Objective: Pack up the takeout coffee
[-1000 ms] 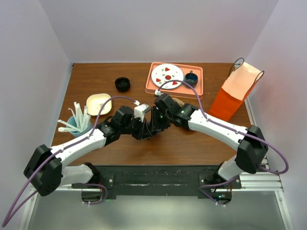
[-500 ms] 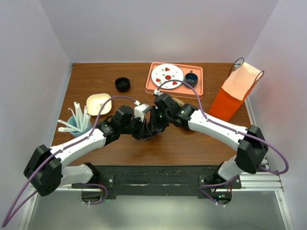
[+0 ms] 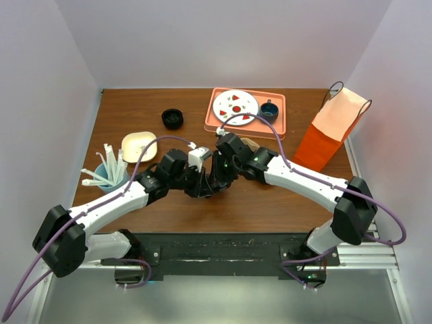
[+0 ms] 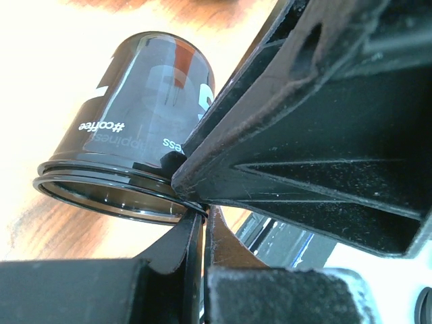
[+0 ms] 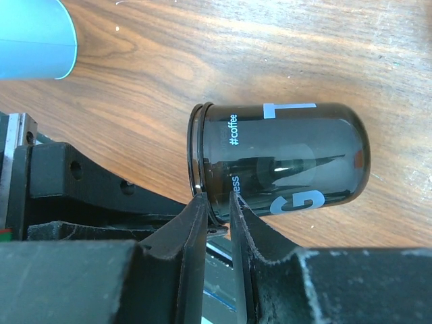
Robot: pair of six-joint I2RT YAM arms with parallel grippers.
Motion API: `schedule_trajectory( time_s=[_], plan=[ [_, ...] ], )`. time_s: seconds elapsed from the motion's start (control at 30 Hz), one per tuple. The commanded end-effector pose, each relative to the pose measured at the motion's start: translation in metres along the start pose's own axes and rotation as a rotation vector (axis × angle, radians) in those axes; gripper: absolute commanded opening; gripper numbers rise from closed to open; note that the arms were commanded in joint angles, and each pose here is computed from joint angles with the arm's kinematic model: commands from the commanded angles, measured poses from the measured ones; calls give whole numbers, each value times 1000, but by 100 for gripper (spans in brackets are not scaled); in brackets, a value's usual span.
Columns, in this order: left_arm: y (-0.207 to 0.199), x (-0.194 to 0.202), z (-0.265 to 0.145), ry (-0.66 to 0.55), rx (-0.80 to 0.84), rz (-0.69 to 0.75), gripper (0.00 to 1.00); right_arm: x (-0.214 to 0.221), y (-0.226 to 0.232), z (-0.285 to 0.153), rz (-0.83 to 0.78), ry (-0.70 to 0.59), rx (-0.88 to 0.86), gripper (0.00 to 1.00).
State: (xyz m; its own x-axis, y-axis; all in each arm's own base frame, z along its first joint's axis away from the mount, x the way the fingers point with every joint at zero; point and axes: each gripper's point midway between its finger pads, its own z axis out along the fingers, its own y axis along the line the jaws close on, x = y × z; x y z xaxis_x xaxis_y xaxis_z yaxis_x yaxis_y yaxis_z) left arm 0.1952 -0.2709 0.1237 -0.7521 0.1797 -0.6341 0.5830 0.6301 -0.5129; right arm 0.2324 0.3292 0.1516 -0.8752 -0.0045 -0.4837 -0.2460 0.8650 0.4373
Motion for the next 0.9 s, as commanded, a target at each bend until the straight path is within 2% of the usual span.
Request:
schedule_trajectory(
  time_s=[0.0, 0.3, 0.6, 0.7, 0.77, 0.87],
  plan=[
    [-25, -45, -17, -141, 53, 40, 0, 16, -36, 6, -20, 34, 145, 22],
    [-19, -40, -16, -122, 30, 25, 0, 23, -51, 8, -33, 45, 200, 21],
    [-16, -36, -10, -92, 19, -18, 0, 13, -42, -9, -32, 13, 174, 24],
    [-2, -35, -5, -26, -76, -72, 0, 5, -52, -27, -42, -36, 220, 29],
    [17, -42, -12, 23, -234, -97, 0, -3, -57, -42, -36, -81, 239, 31],
    [33, -60, -31, 30, -407, -97, 0, -10, -58, -59, -22, -130, 233, 36]
  ],
)
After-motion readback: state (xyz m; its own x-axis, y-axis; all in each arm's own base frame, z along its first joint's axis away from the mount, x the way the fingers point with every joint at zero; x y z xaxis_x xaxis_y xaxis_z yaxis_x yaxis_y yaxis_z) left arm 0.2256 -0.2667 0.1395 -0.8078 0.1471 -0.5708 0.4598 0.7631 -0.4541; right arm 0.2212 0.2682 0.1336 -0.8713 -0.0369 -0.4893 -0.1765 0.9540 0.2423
